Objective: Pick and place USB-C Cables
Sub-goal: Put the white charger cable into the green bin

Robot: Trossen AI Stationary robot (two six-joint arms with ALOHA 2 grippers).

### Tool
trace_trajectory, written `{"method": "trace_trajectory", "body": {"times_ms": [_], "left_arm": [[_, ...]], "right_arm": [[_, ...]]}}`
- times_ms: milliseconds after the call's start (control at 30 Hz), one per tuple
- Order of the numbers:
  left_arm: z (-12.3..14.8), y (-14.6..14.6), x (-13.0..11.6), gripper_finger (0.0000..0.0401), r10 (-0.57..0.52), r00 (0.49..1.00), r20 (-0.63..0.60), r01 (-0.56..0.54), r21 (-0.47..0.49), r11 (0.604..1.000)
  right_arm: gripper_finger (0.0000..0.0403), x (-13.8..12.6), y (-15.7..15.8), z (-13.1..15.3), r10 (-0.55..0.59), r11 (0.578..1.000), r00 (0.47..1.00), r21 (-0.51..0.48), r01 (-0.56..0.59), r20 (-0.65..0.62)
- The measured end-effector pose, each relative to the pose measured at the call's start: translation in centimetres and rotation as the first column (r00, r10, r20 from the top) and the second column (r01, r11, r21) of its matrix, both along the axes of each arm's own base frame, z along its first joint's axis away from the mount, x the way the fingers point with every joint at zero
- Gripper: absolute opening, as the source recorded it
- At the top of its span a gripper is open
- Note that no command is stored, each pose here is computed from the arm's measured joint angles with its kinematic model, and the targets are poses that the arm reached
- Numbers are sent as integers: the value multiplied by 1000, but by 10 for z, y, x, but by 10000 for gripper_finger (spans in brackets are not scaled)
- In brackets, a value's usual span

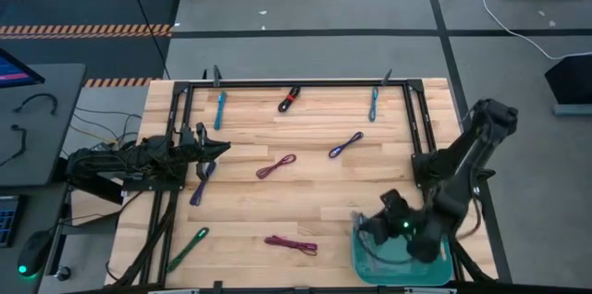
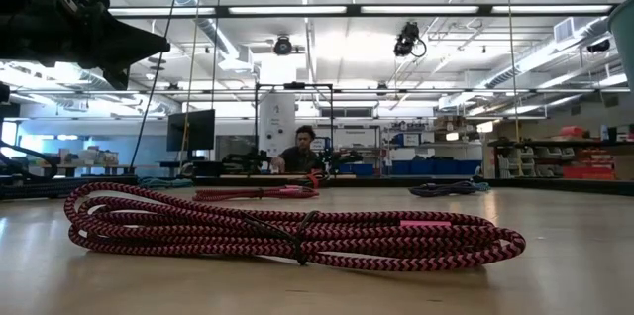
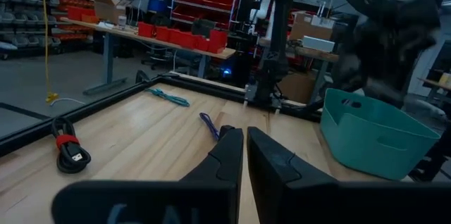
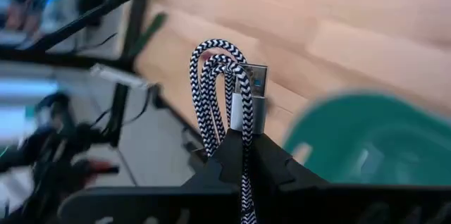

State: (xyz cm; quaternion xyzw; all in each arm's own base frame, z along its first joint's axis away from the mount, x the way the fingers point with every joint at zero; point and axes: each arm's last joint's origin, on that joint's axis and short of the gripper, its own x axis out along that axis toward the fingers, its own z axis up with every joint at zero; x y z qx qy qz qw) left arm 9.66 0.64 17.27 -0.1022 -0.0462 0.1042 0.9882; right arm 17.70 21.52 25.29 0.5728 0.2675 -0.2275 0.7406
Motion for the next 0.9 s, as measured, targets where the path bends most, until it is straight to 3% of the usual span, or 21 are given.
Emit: {"method": "trace_trajectory", "body": {"times_ms": [167, 400, 733, 900], "left_arm": [[0, 0, 0, 35, 0, 1000, 0, 0, 0, 1000], [0, 0, 0, 31, 1, 1000, 7, 0, -24, 1000], [1, 0, 0, 36, 0, 1000, 23, 2, -58, 998], [1, 0, 0, 38, 0, 1000, 23, 1, -45, 999]], "right_arm": [[9, 8, 21, -32, 52, 995, 986, 88, -39, -159], [12, 18, 27, -56, 32, 997, 973, 72, -16, -230], [30, 19, 13, -49, 26, 998, 957, 56, -10, -289], [82, 17, 5, -45, 73, 997, 934, 28, -67, -350]]}}
